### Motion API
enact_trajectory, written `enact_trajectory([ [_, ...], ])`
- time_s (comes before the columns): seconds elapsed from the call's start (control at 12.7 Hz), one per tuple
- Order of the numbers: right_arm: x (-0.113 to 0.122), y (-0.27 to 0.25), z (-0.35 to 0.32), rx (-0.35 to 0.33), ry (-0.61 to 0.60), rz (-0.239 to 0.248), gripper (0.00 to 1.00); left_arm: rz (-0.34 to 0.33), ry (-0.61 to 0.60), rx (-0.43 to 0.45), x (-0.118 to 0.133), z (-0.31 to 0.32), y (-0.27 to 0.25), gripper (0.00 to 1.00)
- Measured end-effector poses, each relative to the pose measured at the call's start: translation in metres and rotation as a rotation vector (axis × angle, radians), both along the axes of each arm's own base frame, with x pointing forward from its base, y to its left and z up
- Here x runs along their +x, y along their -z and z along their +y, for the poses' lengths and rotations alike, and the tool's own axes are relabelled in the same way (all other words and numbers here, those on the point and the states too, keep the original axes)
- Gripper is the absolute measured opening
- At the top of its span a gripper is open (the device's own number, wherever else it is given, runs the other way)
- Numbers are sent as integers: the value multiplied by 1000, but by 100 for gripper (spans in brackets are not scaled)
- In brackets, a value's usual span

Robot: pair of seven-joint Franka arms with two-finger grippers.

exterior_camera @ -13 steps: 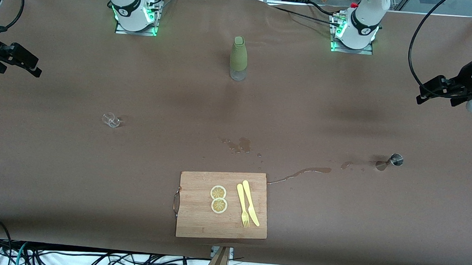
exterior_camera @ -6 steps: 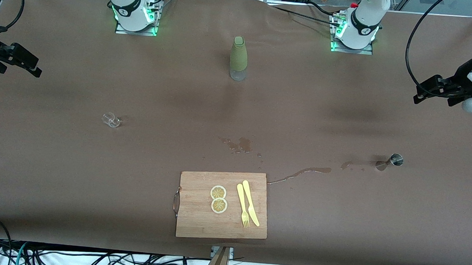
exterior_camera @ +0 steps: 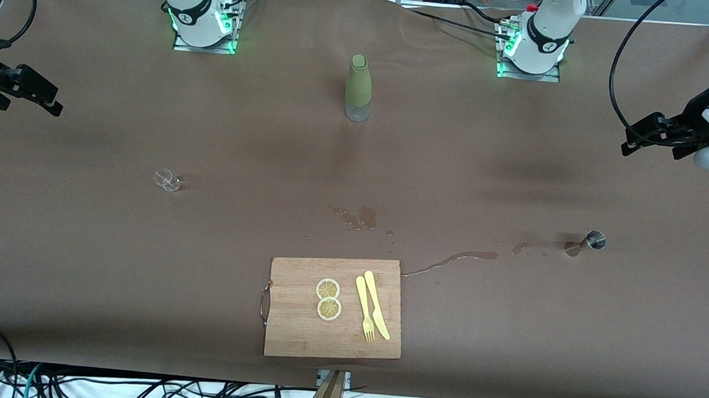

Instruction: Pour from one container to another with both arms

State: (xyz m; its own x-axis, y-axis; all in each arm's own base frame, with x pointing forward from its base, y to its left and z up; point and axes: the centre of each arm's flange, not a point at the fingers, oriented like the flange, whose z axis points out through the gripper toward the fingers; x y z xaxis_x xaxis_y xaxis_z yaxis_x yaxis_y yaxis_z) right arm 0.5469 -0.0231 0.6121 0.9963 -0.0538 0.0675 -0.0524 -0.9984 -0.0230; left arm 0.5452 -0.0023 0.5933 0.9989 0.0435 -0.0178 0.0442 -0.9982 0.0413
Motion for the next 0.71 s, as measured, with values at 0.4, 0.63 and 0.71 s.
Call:
enact_trajectory([
  [0.4, 0, 0, 0, 0, 0, 0, 100, 2, 55, -4, 0, 26, 2, 100],
  [0.63, 0, 0, 0, 0, 0, 0, 100, -5, 112, -11, 4, 56, 10, 100],
  [0.71, 0, 0, 0, 0, 0, 0, 100, -20, 146, -13, 8, 65, 13, 100],
])
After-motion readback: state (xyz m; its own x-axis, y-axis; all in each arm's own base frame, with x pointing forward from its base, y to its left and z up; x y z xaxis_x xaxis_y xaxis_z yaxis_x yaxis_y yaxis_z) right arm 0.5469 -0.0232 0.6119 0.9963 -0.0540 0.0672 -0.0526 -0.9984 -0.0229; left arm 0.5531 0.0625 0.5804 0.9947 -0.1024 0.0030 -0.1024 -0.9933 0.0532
